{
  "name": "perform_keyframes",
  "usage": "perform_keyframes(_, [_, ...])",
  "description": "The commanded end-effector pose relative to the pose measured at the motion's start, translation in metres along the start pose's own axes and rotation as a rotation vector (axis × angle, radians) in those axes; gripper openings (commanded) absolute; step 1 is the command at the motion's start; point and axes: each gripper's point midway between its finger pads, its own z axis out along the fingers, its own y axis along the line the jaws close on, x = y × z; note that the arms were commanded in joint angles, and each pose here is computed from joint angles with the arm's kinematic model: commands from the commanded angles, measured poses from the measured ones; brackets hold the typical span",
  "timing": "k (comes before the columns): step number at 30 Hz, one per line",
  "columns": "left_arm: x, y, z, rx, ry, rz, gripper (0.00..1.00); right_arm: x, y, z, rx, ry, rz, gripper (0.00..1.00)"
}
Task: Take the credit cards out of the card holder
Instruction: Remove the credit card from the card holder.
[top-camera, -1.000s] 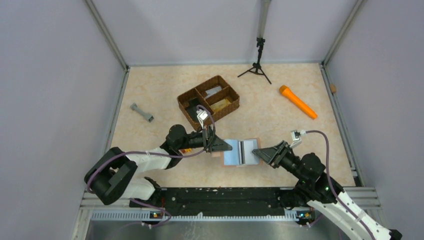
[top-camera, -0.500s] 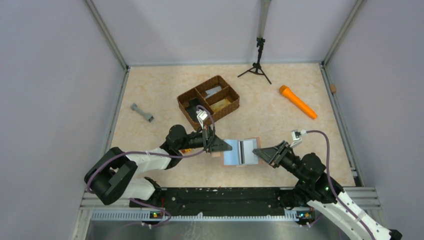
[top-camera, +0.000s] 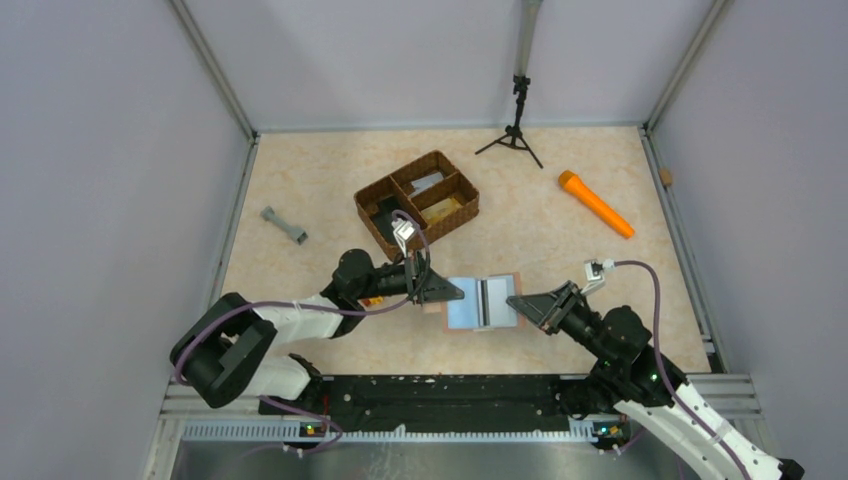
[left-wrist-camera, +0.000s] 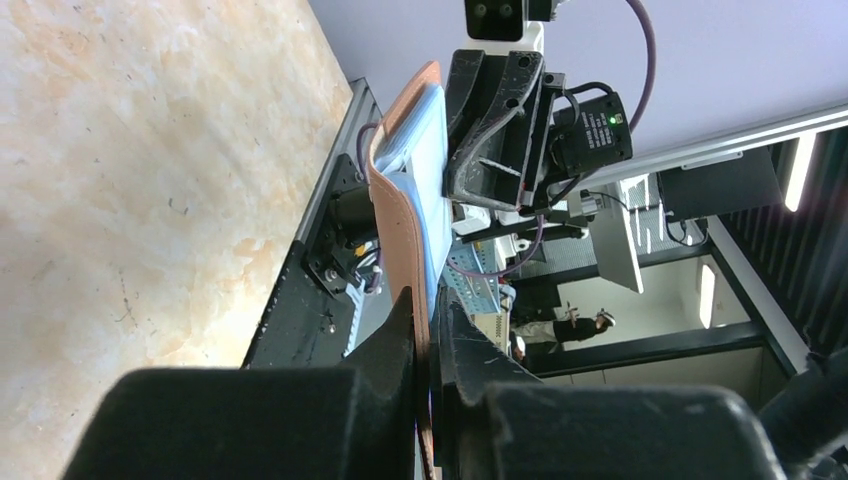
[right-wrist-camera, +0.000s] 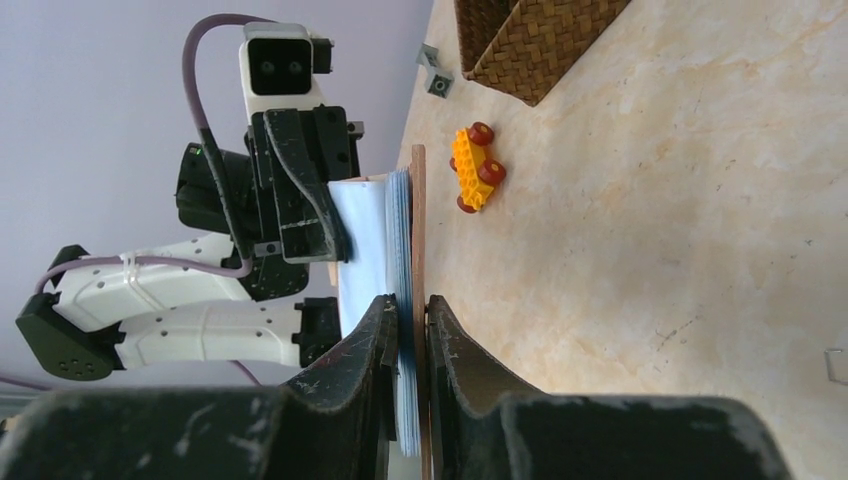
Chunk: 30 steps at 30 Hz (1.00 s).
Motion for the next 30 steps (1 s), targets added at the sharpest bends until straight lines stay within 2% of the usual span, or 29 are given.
perform_keyframes(1, [-0.005,0.002,0.000,0.009,-0.019,0.053,0.15,-0.023,0.034,-0.007,-0.089,-0.079,0.003,0.00])
perform_keyframes(4, [-0.007,0.019,-0.003,-0.072,-0.029,0.079,0.35,-0.026,0.036,-0.008,-0.086,-0.088,0.019,0.00])
perform_keyframes(7, [-0.010,0.048,-0.014,-0.280,-0.036,0.106,0.51,-0.029,0.033,-0.010,-0.055,-0.100,0.031,0.00])
perform_keyframes(9, [-0.016,0.064,-0.029,-0.447,-0.049,0.150,0.58,-0.030,0.032,-0.011,-0.043,-0.108,0.027,0.00])
perform_keyframes(14, [-0.035,0.048,-0.060,-0.625,-0.114,0.273,0.74,-0.034,0.020,-0.010,0.031,-0.125,-0.012,0.00])
perform_keyframes(17, [-0.032,0.026,-0.061,-0.597,-0.095,0.281,0.71,-0.034,0.015,-0.005,0.064,-0.117,-0.031,0.00])
perform_keyframes(22, [-0.016,-0.014,-0.039,-0.476,-0.036,0.306,0.56,-0.035,0.017,0.001,0.065,-0.114,-0.048,0.00])
perform_keyframes(24, [-0.013,-0.026,-0.032,-0.450,-0.035,0.325,0.54,-0.035,0.017,0.003,0.073,-0.111,-0.057,0.00])
perform_keyframes(26, [-0.009,-0.042,-0.018,-0.346,-0.033,0.345,0.53,-0.033,0.018,0.005,0.067,-0.101,-0.057,0.00])
perform_keyframes(30, [0.004,-0.044,0.011,-0.254,0.049,0.298,0.48,-0.028,0.023,0.008,0.038,-0.071,-0.045,0.00])
